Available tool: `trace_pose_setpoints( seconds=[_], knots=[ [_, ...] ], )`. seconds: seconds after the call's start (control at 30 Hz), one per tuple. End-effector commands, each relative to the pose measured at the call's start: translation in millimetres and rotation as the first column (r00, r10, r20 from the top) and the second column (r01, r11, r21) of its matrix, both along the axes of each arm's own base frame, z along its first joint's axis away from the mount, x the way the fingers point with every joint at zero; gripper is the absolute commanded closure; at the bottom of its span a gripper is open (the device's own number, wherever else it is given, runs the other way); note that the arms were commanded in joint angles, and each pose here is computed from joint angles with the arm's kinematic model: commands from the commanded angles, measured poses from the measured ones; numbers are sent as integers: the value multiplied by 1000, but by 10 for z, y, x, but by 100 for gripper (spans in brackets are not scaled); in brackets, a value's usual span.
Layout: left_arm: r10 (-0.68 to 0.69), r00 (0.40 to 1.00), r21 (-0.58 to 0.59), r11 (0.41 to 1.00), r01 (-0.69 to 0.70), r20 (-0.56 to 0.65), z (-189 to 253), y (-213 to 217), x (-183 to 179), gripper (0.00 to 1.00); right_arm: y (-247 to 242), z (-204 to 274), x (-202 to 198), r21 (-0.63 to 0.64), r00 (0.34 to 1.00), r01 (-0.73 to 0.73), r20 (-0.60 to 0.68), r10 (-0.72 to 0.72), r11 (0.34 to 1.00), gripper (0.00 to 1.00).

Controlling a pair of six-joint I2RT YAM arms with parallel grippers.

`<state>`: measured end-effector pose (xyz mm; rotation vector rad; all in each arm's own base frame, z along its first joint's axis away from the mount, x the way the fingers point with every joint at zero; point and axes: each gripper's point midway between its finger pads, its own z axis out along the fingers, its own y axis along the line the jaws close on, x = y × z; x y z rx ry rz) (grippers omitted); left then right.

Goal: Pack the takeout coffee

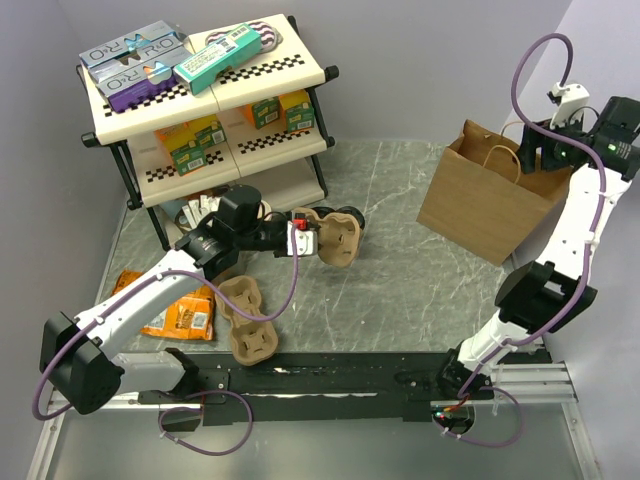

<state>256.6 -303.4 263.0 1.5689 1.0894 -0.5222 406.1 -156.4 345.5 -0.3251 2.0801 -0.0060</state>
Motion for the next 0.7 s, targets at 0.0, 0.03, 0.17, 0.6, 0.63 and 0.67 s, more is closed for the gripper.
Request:
trace_pose_setpoints(
  seconds=[0.0,0.03,0.17,0.6,0.63,0.67],
  knots=[
    [-9,1000,-41,999,11,28,156,-25,-29,99,-77,-67,83,-33,1000,7,13,-7,999,23],
    [-11,1000,-41,999,12,29,156,-26,-30,99,-85,-53,118,-42,1000,6,27,-5,999,23],
    [-11,1000,-38,999,12,24,153,-28,-29,99,-109,-72,211,-63,999,5,45,-2,998,22],
    [-9,1000,-35,999,9,9,142,-43,-7,99,-186,-161,425,-111,999,-13,29,16,994,26],
    [-12,1000,-34,999,13,9,140,-47,-15,99,-199,-195,447,-108,1000,-14,21,17,994,28],
    [-13,1000,-34,999,13,10,144,-47,-14,99,-197,-165,455,-113,999,-21,25,24,993,33]
  ],
)
